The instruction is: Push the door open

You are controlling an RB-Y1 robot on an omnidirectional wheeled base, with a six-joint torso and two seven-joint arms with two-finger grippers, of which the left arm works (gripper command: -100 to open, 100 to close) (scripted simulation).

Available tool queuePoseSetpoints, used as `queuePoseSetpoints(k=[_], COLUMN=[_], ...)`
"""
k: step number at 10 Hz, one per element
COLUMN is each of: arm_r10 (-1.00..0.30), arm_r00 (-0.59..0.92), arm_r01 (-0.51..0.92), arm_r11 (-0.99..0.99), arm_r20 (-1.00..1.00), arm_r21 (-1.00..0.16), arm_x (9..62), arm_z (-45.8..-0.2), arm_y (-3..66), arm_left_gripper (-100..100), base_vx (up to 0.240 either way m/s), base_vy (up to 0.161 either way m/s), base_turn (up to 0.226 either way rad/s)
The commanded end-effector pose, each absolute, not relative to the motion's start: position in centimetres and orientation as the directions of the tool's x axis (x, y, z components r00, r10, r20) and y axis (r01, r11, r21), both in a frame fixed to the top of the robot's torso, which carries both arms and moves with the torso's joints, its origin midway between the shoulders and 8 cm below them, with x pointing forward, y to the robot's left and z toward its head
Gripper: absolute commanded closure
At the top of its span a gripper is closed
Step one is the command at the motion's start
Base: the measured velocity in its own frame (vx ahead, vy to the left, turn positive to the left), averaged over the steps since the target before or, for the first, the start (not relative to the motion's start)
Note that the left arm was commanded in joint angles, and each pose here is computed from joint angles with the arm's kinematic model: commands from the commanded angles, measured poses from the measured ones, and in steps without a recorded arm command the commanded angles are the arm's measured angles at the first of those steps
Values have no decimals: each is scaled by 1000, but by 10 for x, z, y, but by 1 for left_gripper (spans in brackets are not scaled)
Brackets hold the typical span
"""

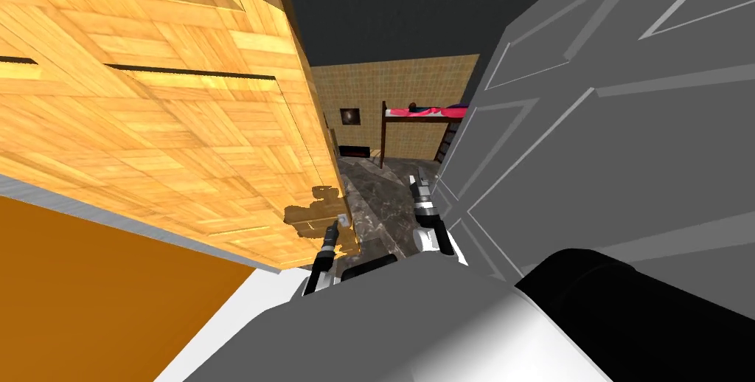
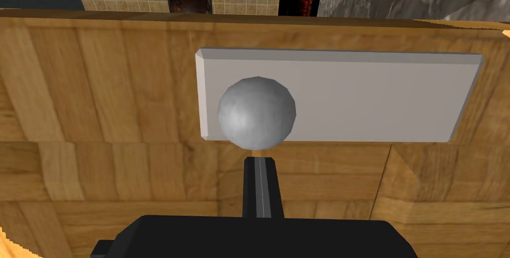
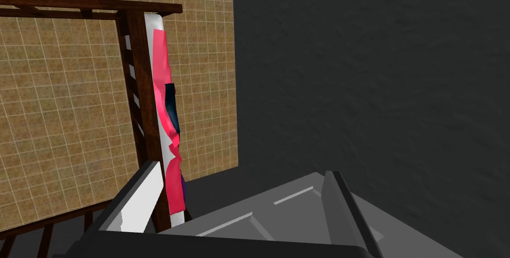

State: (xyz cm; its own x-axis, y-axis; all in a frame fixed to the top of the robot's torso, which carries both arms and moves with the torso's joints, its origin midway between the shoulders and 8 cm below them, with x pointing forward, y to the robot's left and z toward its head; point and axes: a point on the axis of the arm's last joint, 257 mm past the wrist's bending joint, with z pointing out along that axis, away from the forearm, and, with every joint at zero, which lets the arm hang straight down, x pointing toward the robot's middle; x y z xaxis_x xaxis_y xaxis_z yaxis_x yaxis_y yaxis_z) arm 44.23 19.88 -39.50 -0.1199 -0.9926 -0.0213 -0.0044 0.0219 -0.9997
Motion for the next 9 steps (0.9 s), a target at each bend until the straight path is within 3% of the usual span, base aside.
queuePoseSetpoints(k=[1, 7, 9], arm_r10=[-992, -992, -993], arm_r00=[-123, -125, -121], arm_r01=[-5, 0, 1], arm_r11=[20, 0, 7], arm_r20=[-20, 0, -7], arm_r21=[-1000, -1000, -1000], arm_x=[442, 439, 439], arm_z=[-395, -391, -392], arm_y=[198, 189, 193], arm_left_gripper=[-100, -100, -100], base_vx=[-149, -221, -8], base_vy=[-21, -30, -16], base_turn=[9, 39, -14])
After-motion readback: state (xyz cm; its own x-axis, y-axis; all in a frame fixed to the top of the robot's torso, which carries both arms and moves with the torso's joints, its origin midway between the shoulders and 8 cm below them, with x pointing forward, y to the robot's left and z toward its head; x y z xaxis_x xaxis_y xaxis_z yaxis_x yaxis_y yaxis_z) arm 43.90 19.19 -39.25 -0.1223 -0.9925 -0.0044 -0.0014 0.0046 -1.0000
